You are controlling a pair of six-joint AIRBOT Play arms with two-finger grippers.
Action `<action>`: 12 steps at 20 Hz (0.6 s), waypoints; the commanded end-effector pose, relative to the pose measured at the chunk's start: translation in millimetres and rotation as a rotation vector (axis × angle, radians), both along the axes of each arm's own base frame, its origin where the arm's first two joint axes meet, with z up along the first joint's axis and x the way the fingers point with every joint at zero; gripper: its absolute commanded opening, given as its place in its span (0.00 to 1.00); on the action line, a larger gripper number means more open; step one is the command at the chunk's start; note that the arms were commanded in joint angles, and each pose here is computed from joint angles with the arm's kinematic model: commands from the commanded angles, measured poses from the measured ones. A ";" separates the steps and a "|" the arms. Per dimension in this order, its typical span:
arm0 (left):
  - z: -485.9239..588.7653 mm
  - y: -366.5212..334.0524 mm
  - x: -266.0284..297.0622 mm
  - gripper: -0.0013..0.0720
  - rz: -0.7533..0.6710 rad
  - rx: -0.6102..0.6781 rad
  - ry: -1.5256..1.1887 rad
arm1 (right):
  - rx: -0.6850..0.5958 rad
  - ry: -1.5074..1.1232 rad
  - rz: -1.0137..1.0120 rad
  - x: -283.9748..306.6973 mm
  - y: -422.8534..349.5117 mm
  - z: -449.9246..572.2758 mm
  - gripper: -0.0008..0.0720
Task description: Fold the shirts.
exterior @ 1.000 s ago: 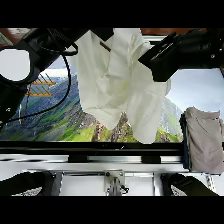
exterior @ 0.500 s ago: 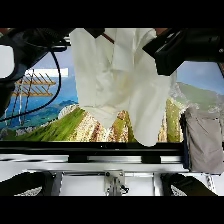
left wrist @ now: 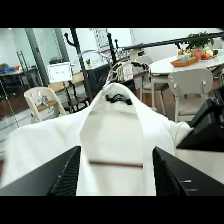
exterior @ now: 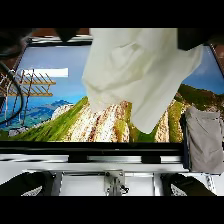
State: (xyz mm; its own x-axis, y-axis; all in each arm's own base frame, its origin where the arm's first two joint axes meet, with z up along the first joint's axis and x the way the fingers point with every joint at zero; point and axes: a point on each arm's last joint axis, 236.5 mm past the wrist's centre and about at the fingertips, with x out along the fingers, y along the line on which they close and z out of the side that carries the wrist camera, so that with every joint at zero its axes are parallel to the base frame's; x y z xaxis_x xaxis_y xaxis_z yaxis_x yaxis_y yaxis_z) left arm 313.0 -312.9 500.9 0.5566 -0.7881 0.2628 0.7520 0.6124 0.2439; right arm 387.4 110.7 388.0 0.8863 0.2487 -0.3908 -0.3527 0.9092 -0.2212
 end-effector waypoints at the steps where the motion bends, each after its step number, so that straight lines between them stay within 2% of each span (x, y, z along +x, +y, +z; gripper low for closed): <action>1: 22.9 26.1 -17.8 0.75 0.037 -0.008 -0.060 | -0.006 -0.082 -0.329 14.9 -102.0 22.6 0.12; 7: 19.7 39.0 -14.3 0.75 0.053 0.007 -0.035 | 0.033 -0.202 -0.770 -33.9 -264.1 67.0 0.12; 12: 12.7 38.0 -13.7 0.75 0.044 0.035 -0.021 | 0.005 -0.205 -1.007 -81.5 -340.7 67.2 0.12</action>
State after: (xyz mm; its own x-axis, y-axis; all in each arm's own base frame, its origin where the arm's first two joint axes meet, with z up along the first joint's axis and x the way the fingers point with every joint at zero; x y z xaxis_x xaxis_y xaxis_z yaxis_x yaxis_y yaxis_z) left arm 299.9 -274.7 517.3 0.5875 -0.7647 0.2647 0.7121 0.6439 0.2798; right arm 337.3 -187.0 448.9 0.8149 -0.5325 -0.2288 0.4994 0.8455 -0.1889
